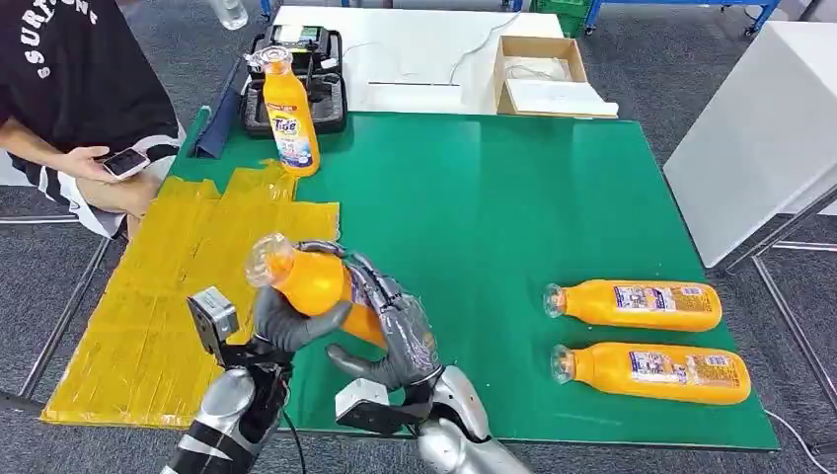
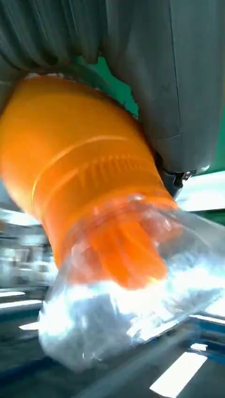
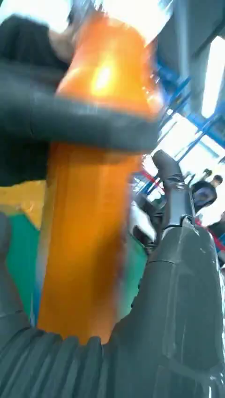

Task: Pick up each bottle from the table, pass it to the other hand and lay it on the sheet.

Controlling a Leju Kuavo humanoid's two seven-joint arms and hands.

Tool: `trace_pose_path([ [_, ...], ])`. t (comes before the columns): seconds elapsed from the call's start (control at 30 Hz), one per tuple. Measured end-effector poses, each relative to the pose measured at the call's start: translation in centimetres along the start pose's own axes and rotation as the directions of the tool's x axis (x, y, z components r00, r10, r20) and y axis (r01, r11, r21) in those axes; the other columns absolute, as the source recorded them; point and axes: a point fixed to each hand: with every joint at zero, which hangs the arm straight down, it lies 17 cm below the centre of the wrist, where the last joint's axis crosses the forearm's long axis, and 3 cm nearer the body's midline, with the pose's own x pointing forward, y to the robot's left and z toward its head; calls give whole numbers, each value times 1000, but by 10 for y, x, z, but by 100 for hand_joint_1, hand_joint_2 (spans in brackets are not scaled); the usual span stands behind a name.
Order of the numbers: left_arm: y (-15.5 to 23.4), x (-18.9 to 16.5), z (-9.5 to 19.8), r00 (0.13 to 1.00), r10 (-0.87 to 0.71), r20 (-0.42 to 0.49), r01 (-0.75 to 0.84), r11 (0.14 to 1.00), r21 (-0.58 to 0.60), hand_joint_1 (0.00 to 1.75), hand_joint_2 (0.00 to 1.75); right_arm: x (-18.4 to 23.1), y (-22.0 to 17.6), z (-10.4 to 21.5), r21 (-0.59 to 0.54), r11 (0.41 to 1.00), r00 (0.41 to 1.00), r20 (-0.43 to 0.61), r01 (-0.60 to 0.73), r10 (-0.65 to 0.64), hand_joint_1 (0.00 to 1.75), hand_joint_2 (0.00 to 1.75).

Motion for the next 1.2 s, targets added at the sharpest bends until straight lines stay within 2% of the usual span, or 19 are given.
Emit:
trace_pose_path([
  [0.3, 28, 8, -4, 999, -40, 22, 39, 998, 55, 175, 175, 16, -56, -2, -128, 990, 998, 26, 64, -61, 0, 175],
  [0.5, 34, 13, -7, 998, -55, 32, 53, 997, 58, 175, 175, 24, -88, -1, -195, 979, 997, 57, 52, -42, 0, 175],
  [0.6, 38, 18, -11, 985, -160, 57, 157, 985, 67, 175, 175, 25, -102, 0, -227, 973, 998, 64, 43, -29, 0, 175],
  [0.67, 44, 27, -15, 897, -430, 103, 419, 901, 113, 175, 175, 27, -113, 2, -249, 968, 997, 73, 32, -15, 0, 175],
  [0.7, 41, 31, -18, 803, -583, 123, 570, 812, 124, 175, 175, 28, -117, 2, -257, 966, 997, 78, 27, -7, 0, 175],
  [0.77, 29, 26, -24, 605, -782, 149, 780, 620, 89, 175, 175, 31, -125, 1, -256, 966, 996, 90, 30, -8, 0, 175],
  [0.83, 19, 10, -22, 433, -886, 166, 896, 444, 30, 175, 175, 35, -131, 0, -244, 969, 995, 98, 49, -25, 0, 175],
  [0.97, 15, -19, -13, 198, -960, 196, 980, 194, -40, 175, 175, 36, -142, 1, -205, 976, 994, 100, 66, -46, 0, 175],
  [1.03, 18, -33, -6, 113, -971, 210, 992, 100, -70, 175, 175, 37, -149, 3, -188, 979, 993, 105, 75, -56, 0, 175],
  [1.2, 26, -52, 3, 69, -975, 211, 992, 45, -115, 175, 175, 35, -167, 8, -201, 977, 994, 102, 66, -46, 0, 175],
])
